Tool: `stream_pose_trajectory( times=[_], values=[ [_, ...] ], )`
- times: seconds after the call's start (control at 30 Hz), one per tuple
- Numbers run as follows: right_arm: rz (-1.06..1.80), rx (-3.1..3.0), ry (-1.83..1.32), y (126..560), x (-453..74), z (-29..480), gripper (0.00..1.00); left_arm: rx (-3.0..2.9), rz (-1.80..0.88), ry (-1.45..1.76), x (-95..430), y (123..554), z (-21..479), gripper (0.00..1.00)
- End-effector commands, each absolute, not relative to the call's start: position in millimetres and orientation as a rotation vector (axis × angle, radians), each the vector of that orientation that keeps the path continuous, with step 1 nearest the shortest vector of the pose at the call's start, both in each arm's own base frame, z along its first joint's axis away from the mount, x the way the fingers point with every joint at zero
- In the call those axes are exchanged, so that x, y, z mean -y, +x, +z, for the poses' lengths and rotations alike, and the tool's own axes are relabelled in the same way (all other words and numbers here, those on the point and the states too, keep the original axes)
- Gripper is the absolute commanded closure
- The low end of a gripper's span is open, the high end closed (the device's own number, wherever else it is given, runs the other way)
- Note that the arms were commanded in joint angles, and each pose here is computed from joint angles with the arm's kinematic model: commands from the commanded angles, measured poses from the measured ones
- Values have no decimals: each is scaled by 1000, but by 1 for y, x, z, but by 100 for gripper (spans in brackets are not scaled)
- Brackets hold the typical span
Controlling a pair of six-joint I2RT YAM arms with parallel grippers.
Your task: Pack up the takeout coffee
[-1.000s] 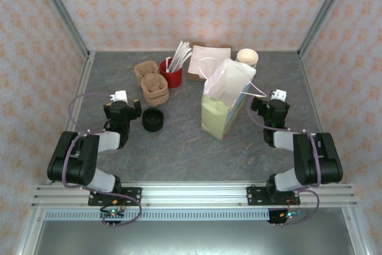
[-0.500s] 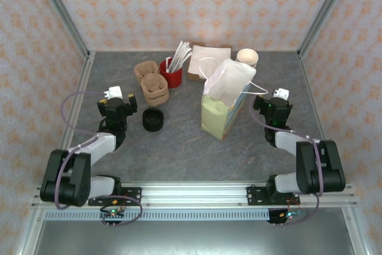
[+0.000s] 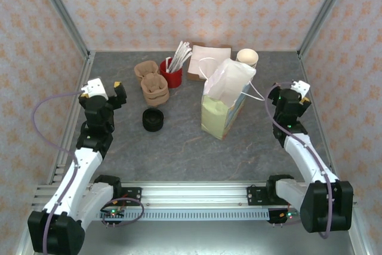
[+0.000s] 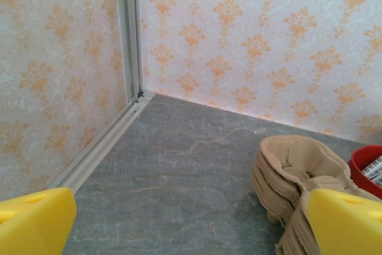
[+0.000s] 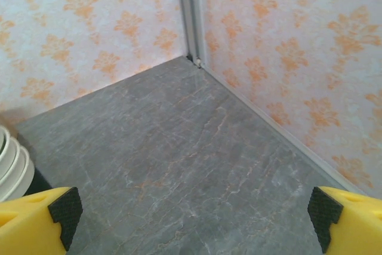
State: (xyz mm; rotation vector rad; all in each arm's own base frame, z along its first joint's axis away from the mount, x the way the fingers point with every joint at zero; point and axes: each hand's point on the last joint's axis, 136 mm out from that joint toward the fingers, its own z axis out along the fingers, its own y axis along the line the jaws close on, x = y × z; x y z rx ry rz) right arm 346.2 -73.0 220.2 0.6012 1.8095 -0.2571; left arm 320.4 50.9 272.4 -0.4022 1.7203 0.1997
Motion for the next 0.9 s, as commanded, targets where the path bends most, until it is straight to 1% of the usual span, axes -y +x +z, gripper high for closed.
stream_pose_trajectory(
  times=[0.0, 0.1, 0.23, 0.37, 0.43, 0.67, 0.87],
  values=[
    [-236, -1817, 809, 342, 82, 243, 1, -1763, 146, -454, -48, 309, 286, 0],
    [-123, -1931, 836, 360, 65, 252, 1, -1785, 118, -602, -56, 299, 296, 0],
    [95, -2072, 845, 388, 31, 255, 4, -1854, 48, -627, -47, 297, 307, 0],
    [278, -2162, 816, 412, 2, 259, 14, -1936, -25, -622, -34, 297, 308, 0],
    [345, -2187, 806, 425, -9, 259, 18, -1969, -68, -597, -26, 299, 306, 0],
    [385, -2227, 782, 457, -28, 258, 24, -2020, -175, -522, -6, 301, 304, 0],
    [365, -2241, 764, 479, -37, 257, 34, -2036, -209, -484, 1, 298, 305, 0]
  ],
)
